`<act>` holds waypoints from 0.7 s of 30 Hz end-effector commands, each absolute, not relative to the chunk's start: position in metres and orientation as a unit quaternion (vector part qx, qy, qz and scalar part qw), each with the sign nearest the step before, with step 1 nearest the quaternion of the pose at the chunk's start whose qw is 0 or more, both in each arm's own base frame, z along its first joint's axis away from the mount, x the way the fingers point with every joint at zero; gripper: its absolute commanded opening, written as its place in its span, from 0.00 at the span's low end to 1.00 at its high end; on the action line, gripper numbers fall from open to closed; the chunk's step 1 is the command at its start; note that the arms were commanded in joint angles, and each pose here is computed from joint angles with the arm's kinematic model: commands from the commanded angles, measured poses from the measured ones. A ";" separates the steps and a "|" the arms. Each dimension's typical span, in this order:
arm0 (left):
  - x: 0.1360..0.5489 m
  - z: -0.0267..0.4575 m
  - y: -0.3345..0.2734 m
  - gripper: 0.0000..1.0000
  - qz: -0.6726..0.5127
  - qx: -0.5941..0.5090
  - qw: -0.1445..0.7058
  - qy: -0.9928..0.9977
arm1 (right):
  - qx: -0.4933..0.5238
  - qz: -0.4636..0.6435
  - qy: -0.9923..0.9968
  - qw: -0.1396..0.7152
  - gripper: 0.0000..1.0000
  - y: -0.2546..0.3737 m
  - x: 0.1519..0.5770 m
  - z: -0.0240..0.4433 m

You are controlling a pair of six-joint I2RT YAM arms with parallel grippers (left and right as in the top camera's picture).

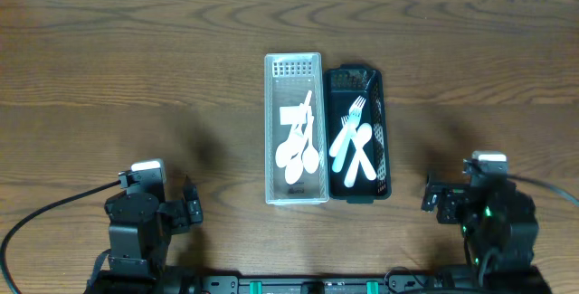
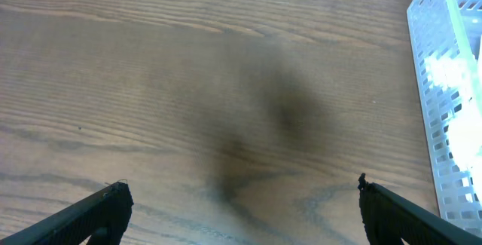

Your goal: Pack container

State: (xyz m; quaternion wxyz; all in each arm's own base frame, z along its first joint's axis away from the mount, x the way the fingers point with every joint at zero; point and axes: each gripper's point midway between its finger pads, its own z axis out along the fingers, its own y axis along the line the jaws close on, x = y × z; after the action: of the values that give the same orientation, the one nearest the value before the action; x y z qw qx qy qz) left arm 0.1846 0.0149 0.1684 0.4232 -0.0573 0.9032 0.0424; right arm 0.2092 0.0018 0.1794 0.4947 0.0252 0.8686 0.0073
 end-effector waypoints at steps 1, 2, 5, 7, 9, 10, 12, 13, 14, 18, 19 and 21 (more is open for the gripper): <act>0.184 0.166 0.016 0.98 0.048 -0.055 0.420 0.905 | 0.008 -0.002 0.836 0.548 0.99 0.001 0.213 0.178; 0.184 0.166 0.016 0.98 0.048 -0.055 0.420 0.905 | 0.008 0.001 0.825 0.565 0.99 0.002 0.216 0.176; 0.184 0.166 0.016 0.98 0.048 -0.055 0.420 0.905 | 0.007 0.011 0.777 0.630 0.99 0.005 0.233 0.173; 0.184 0.166 0.016 0.98 0.048 -0.055 0.420 0.905 | 0.005 0.017 0.745 0.667 0.99 0.007 0.241 0.174; 0.184 0.166 0.016 0.98 0.048 -0.055 0.420 0.905 | 0.005 0.019 0.713 0.701 0.99 0.008 0.245 0.178; 0.184 0.166 0.016 0.98 0.048 -0.055 0.420 0.905 | 0.004 0.018 0.706 0.708 0.99 0.008 0.246 0.178; 0.184 0.166 0.016 0.98 0.048 -0.055 0.420 0.905 | -0.008 0.007 0.709 0.705 0.99 0.008 0.247 0.173; 0.184 0.166 0.016 0.98 0.048 -0.055 0.420 0.905 | -0.016 -0.003 0.713 0.701 0.99 0.007 0.247 0.171; 0.184 0.166 0.016 0.98 0.048 -0.055 0.420 0.905 | -0.026 -0.013 0.719 0.694 0.99 0.007 0.247 0.166; 0.184 0.166 0.016 0.98 0.048 -0.055 0.420 0.905 | -0.049 -0.027 0.733 0.678 0.99 0.008 0.246 0.156; 0.184 0.166 0.016 0.98 0.048 -0.055 0.420 0.905 | -0.044 -0.020 0.733 0.679 0.99 0.009 0.246 0.156; 0.184 0.166 0.016 0.98 0.048 -0.055 0.420 0.905 | -0.037 -0.013 0.732 0.680 0.99 0.008 0.246 0.156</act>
State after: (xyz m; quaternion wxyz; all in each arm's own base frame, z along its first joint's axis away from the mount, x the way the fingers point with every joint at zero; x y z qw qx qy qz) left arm 0.1845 0.0153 0.1680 0.4221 -0.0577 0.9037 0.0436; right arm 0.2465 0.0076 0.1567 0.6788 -0.0270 0.7338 -0.0098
